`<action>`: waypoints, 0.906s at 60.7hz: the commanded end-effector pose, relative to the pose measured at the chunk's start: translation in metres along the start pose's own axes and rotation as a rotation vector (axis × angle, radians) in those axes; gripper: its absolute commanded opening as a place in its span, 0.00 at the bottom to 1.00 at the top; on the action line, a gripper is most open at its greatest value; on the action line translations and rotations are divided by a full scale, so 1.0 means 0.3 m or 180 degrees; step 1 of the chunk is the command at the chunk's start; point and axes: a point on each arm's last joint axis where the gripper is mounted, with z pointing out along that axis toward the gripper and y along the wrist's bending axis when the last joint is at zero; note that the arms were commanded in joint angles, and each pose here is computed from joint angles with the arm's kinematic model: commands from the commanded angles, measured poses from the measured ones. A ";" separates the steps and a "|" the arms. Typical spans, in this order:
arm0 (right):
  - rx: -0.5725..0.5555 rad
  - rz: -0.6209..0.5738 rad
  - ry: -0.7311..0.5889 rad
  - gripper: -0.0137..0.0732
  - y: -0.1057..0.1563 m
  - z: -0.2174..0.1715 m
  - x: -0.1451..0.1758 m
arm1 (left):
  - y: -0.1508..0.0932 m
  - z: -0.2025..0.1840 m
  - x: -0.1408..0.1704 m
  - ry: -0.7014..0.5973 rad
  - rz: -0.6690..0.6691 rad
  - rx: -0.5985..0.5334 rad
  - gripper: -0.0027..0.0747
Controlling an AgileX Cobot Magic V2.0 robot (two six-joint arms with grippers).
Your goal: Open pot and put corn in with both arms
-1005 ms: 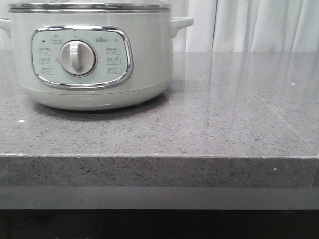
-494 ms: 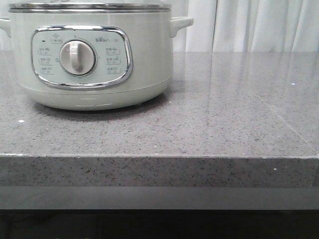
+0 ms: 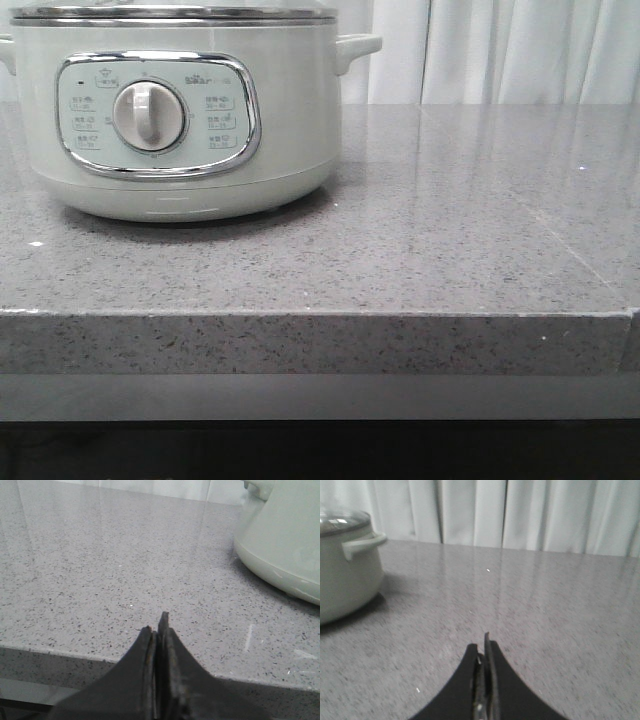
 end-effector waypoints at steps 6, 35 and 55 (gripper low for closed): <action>0.0200 0.0007 -0.0311 0.08 -0.015 -0.031 0.049 | 0.000 -0.008 -0.033 -0.0358 -0.0068 0.0002 0.01; 0.0286 0.0037 -0.0184 0.08 -0.020 -0.043 0.120 | 0.000 -0.008 -0.033 -0.0358 -0.0068 0.0002 0.01; 0.0286 0.0037 -0.0181 0.08 -0.020 -0.043 0.120 | 0.000 -0.008 -0.033 -0.0358 -0.0068 0.0002 0.01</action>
